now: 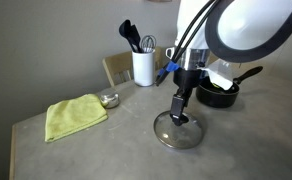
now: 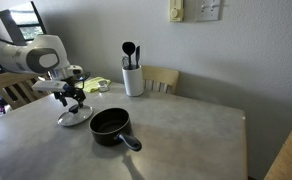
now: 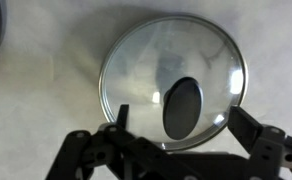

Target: Cover the pot

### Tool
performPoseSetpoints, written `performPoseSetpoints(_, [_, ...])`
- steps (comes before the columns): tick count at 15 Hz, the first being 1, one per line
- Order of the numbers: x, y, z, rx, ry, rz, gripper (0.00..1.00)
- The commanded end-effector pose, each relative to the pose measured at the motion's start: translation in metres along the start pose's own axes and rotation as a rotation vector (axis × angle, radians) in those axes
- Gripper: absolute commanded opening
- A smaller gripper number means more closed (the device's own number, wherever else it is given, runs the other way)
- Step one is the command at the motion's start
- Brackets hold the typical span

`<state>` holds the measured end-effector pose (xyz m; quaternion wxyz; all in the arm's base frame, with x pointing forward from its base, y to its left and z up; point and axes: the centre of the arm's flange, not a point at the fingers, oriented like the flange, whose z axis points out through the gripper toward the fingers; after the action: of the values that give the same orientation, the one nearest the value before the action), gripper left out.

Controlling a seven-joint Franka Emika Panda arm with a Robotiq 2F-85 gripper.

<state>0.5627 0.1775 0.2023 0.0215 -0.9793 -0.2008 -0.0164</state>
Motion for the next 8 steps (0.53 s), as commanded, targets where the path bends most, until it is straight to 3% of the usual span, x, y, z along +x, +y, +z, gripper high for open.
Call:
performPoseSetpoints(1, [0.011,0.005,0.007,-0.001,-0.008,-0.102,1.0])
performPoseSetpoints(8, [0.017,-0.002,0.026,-0.004,-0.026,-0.129,1.0])
